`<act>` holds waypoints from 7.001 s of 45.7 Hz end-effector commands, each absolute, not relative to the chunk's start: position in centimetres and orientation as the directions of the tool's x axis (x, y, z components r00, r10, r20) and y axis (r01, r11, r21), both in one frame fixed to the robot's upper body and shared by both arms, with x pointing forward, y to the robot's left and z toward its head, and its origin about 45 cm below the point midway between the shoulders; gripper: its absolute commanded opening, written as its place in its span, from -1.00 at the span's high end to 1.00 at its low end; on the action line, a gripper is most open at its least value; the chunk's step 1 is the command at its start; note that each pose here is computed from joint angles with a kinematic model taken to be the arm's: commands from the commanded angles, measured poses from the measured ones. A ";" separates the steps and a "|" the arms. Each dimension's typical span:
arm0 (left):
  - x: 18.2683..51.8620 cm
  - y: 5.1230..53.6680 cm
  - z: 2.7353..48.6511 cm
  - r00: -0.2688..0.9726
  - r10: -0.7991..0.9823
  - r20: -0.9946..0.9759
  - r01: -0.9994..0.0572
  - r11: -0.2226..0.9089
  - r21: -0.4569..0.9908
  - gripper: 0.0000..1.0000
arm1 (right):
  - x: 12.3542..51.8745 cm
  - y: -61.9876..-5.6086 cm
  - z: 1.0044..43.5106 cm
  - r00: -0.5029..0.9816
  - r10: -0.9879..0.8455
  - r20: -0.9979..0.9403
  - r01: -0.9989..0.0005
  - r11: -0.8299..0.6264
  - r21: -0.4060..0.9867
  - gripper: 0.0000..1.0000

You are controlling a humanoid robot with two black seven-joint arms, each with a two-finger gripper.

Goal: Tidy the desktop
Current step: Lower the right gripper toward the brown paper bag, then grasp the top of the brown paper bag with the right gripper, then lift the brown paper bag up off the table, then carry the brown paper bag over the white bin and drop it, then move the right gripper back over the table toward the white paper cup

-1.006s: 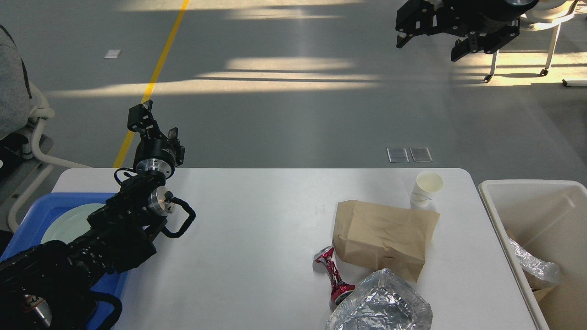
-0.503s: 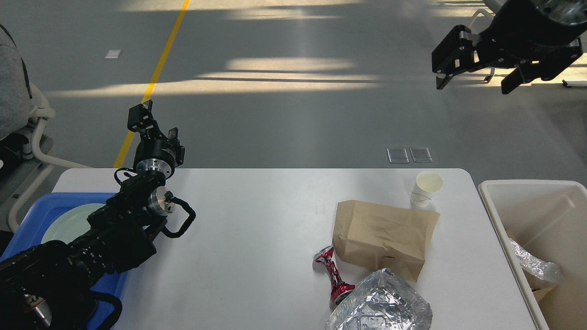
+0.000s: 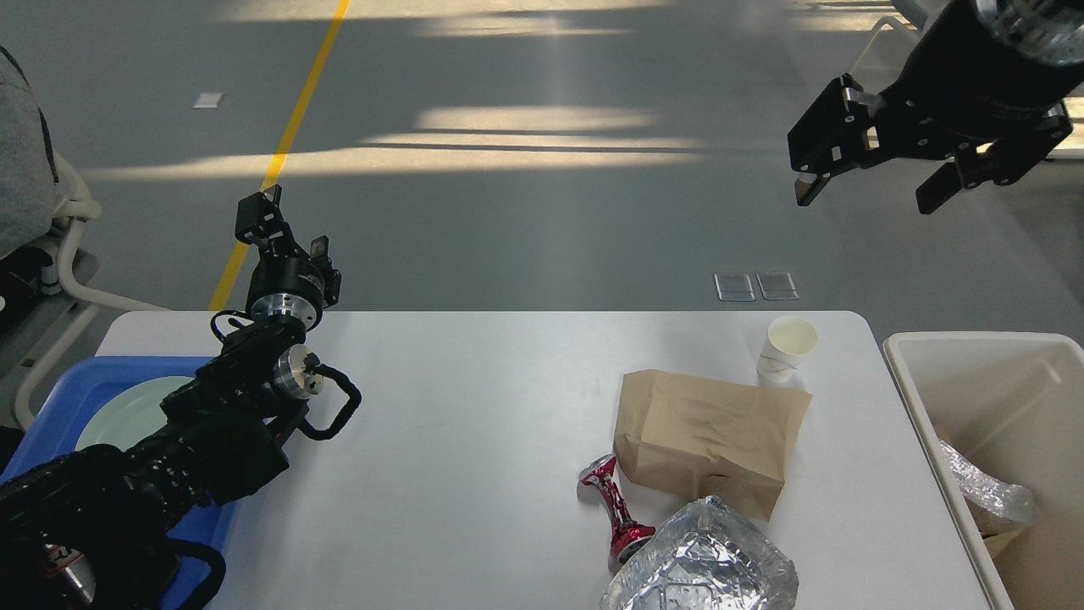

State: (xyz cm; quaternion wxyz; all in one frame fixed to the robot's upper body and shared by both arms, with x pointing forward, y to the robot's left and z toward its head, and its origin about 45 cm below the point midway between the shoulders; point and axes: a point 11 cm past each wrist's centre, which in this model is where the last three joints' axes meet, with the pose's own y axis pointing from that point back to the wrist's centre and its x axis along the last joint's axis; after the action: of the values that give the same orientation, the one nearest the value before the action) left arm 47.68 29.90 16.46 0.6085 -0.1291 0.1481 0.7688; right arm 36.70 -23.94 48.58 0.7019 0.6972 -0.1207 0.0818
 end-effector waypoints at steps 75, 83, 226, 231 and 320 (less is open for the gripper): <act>47.7 30.0 16.5 -0.227 0.897 -0.379 -0.974 -0.217 0.070 -0.93 | 34.5 -31.4 11.7 0.874 -0.485 0.010 -0.056 -0.081 0.995 0.83; 47.7 29.9 16.5 -0.226 0.897 -0.380 -0.974 -0.216 0.070 -0.93 | 34.7 -30.3 12.2 0.880 -0.475 -0.012 -0.049 -0.116 0.992 1.00; 47.7 29.9 16.5 -0.227 0.897 -0.379 -0.974 -0.217 0.072 -0.93 | 33.0 -59.8 21.0 0.673 -0.504 0.541 -0.232 0.552 0.801 0.72; 47.7 29.9 16.4 -0.227 0.898 -0.378 -0.974 -0.216 0.072 -0.93 | 33.0 -59.6 20.7 0.671 -0.504 0.543 -0.237 0.548 0.802 0.34; 47.7 29.9 16.5 -0.227 0.897 -0.379 -0.974 -0.217 0.070 -0.93 | 40.6 -23.1 56.7 0.825 -0.093 0.557 -0.531 -0.464 0.709 -0.94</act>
State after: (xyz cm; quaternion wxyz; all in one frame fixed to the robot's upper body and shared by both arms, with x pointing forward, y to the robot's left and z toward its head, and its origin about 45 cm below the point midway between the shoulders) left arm 47.68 29.91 16.46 0.6083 -0.1294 0.1482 0.7689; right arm 38.60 -22.05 61.34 0.4606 0.8188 -0.2008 0.2776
